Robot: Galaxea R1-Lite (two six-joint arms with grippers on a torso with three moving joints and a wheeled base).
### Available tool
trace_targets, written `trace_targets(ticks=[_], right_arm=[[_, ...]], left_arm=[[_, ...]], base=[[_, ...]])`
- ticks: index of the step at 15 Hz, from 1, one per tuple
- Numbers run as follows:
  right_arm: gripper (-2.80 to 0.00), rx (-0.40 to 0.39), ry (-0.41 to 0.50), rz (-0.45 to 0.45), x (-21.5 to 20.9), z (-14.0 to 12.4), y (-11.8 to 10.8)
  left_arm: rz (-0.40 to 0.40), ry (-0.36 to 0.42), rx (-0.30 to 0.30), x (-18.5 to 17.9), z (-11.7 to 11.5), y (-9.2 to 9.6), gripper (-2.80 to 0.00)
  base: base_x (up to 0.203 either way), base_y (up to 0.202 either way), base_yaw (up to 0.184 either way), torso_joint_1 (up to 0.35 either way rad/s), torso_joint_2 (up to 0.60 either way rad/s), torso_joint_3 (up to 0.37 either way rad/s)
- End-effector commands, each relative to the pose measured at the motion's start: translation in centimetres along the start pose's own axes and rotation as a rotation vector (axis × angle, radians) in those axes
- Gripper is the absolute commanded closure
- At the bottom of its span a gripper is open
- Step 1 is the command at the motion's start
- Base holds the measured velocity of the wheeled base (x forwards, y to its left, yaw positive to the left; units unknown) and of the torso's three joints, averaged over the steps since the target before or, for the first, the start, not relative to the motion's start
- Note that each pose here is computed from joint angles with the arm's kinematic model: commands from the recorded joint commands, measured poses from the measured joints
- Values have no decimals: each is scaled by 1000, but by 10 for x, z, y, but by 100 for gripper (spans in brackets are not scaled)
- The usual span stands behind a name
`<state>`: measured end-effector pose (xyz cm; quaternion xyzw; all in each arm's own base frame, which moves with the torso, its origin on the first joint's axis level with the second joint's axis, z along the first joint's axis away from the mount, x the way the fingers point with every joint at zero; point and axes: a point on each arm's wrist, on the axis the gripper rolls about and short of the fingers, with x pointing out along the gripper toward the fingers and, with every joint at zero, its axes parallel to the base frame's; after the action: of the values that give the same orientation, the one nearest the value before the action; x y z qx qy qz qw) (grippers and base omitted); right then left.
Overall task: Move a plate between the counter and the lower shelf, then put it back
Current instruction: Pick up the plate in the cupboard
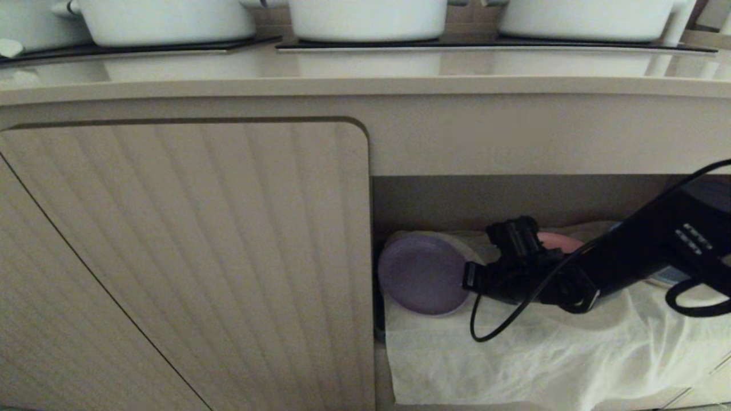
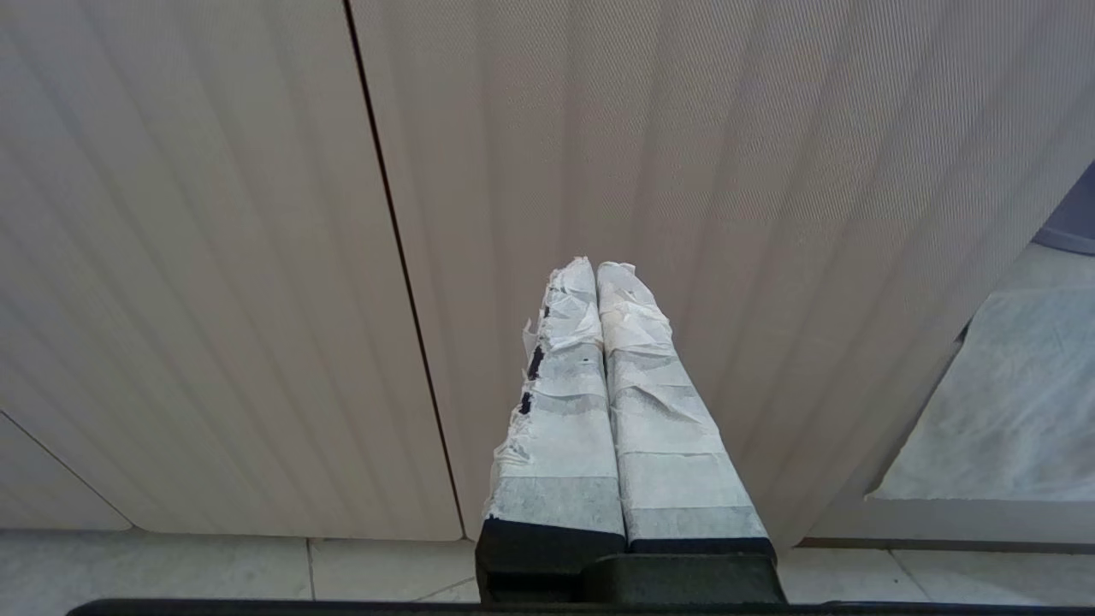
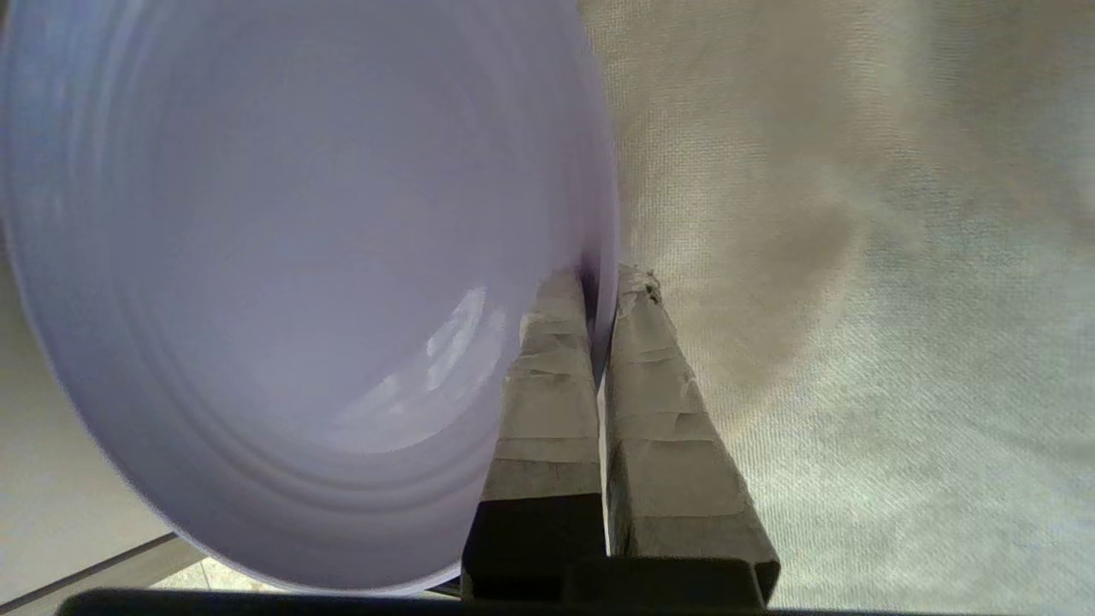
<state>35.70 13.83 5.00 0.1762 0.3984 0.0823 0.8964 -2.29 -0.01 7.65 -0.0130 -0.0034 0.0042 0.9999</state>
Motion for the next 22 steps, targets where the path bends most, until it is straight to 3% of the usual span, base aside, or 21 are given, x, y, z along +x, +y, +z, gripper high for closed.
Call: trace_targets(ticks=[1, 10, 22], right_arm=[[0, 2, -8, 4, -9, 0, 0], [0, 5, 34, -17, -44, -20, -10], [0, 6, 19, -6, -96, -35, -17]], left_arm=[[1, 1, 0, 0, 0, 0, 0], [1, 1, 0, 0, 0, 0, 0], [1, 1, 0, 0, 0, 0, 0]], base=[[0, 0, 0, 0, 0, 0], [0, 0, 0, 0, 0, 0], [0, 0, 0, 0, 0, 0]])
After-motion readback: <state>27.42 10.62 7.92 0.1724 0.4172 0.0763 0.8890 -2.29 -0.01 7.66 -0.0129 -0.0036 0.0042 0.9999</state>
